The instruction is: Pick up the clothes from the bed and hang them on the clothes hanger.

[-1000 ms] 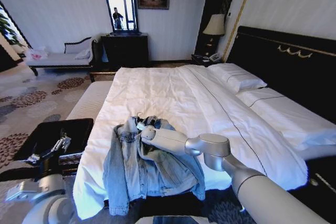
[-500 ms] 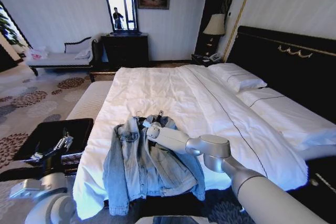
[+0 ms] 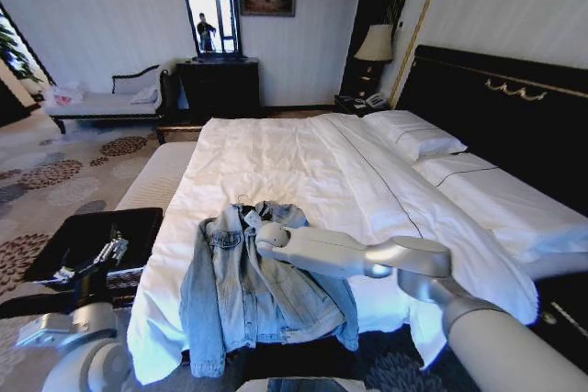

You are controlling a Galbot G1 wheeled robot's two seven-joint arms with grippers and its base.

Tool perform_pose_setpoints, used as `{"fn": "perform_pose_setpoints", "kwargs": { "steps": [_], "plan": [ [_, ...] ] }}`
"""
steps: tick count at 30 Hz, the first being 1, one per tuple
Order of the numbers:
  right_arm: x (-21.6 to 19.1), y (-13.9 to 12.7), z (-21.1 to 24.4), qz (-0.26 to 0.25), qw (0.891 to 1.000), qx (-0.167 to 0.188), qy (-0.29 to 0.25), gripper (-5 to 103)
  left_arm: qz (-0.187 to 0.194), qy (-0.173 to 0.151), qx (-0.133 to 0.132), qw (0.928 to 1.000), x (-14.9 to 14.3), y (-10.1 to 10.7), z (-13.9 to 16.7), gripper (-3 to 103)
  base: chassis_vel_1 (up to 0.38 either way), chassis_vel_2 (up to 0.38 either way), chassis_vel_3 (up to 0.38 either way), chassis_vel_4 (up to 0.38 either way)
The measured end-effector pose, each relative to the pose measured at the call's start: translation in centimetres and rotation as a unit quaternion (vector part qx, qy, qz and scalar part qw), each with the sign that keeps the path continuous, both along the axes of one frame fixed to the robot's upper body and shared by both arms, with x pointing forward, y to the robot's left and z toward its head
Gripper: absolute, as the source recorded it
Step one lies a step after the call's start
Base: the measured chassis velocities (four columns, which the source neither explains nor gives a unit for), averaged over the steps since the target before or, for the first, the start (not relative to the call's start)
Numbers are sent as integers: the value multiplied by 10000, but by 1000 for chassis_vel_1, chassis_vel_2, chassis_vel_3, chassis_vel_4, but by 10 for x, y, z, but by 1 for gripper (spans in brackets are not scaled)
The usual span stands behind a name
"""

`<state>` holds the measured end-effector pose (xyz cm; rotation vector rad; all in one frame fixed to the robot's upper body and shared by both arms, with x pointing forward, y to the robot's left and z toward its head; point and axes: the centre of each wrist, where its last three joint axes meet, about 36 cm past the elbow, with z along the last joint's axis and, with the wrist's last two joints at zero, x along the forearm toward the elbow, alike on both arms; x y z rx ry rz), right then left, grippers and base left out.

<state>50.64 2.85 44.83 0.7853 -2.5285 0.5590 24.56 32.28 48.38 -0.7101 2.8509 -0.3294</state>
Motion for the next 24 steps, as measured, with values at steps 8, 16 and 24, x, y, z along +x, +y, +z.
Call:
{"fn": "perform_pose_setpoints", "kwargs": {
  "steps": [8,16,24],
  "plan": [
    [-4,-5,-8,287,9960,844,-78,100,-35,24,68,10000,-1,-3,4,100,0,0,0,0],
    [-3,0,-16,401,9955,844,-159,100,-16,36,87,10000,-3,-3,6,100,-4,18,7,-21],
    [-2,5,-21,448,9958,778,-193,100,-3,45,74,10000,-2,-3,4,100,-50,153,39,-156]
  ]
}}
